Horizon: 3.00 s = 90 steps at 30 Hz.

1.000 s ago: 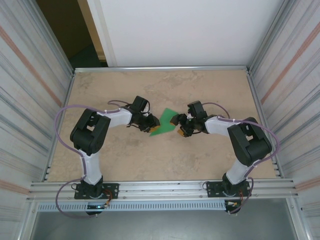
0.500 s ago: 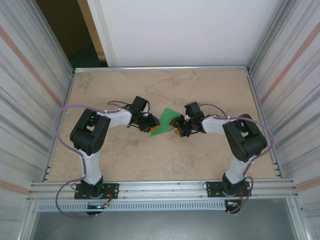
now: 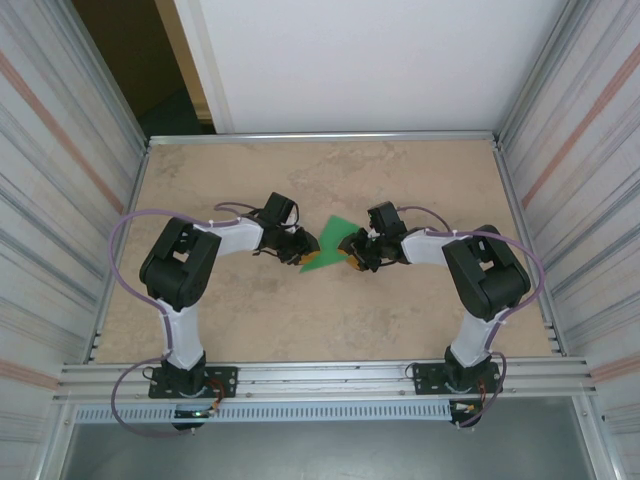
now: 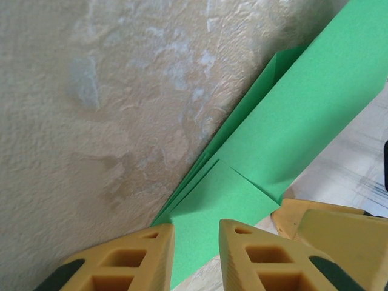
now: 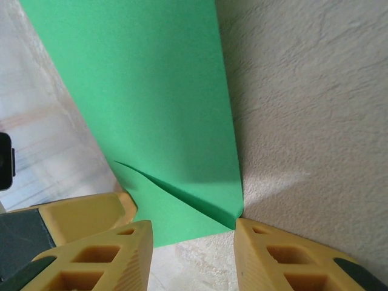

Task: Fold a paper plane with a square sheet of paper (pick it up from the middle)
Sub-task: Fold the wing for the fifth time at the center of the table.

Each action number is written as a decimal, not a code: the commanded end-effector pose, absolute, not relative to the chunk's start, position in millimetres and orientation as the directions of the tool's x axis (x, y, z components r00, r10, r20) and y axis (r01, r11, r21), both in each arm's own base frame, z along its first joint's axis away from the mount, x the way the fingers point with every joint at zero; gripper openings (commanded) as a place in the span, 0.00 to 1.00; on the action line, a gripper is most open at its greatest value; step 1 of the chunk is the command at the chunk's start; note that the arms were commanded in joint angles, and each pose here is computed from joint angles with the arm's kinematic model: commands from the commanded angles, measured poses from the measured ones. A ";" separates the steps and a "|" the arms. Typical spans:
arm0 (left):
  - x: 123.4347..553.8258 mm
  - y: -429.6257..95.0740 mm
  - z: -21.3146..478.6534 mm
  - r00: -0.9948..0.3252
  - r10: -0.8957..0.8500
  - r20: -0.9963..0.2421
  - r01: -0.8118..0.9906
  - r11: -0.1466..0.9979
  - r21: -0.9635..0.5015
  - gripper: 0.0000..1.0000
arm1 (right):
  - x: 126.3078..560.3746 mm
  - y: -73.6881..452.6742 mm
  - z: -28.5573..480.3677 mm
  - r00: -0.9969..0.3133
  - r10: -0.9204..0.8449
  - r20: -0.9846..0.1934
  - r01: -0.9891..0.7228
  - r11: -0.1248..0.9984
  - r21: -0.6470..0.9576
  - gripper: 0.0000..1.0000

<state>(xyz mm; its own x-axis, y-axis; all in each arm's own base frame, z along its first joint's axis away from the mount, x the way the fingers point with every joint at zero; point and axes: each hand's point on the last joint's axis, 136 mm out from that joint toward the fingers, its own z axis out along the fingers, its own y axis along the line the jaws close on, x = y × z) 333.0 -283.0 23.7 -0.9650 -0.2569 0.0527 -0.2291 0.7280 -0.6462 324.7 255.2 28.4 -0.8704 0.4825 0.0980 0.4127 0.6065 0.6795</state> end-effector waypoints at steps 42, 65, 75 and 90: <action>324.6 -270.9 19.2 -0.929 -0.336 0.159 -0.355 0.676 -0.646 0.30 | 331.2 247.1 38.4 -0.826 0.562 0.029 0.408 0.563 0.719 0.10; 338.0 -296.5 114.6 -0.788 0.155 -0.596 0.484 0.755 -0.443 0.58 | 344.6 221.9 88.0 -0.802 0.597 -0.015 0.397 0.552 0.734 0.04; 325.2 -331.9 108.9 -0.494 0.435 -0.752 0.747 0.656 -0.111 0.61 | 347.8 216.8 97.6 -0.795 0.606 0.034 0.423 0.513 0.747 0.04; 317.5 -351.5 75.7 -0.241 0.600 -0.763 0.848 0.513 0.136 0.57 | 349.6 212.2 105.2 -0.784 0.617 0.069 0.442 0.476 0.760 0.04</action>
<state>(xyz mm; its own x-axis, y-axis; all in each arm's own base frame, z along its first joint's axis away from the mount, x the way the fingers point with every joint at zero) 311.7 -348.3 77.2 -0.3231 0.5813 -0.7468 0.8366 0.5443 0.0616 345.4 211.4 82.5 -0.7891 0.6113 0.0605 0.4510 0.5096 0.7327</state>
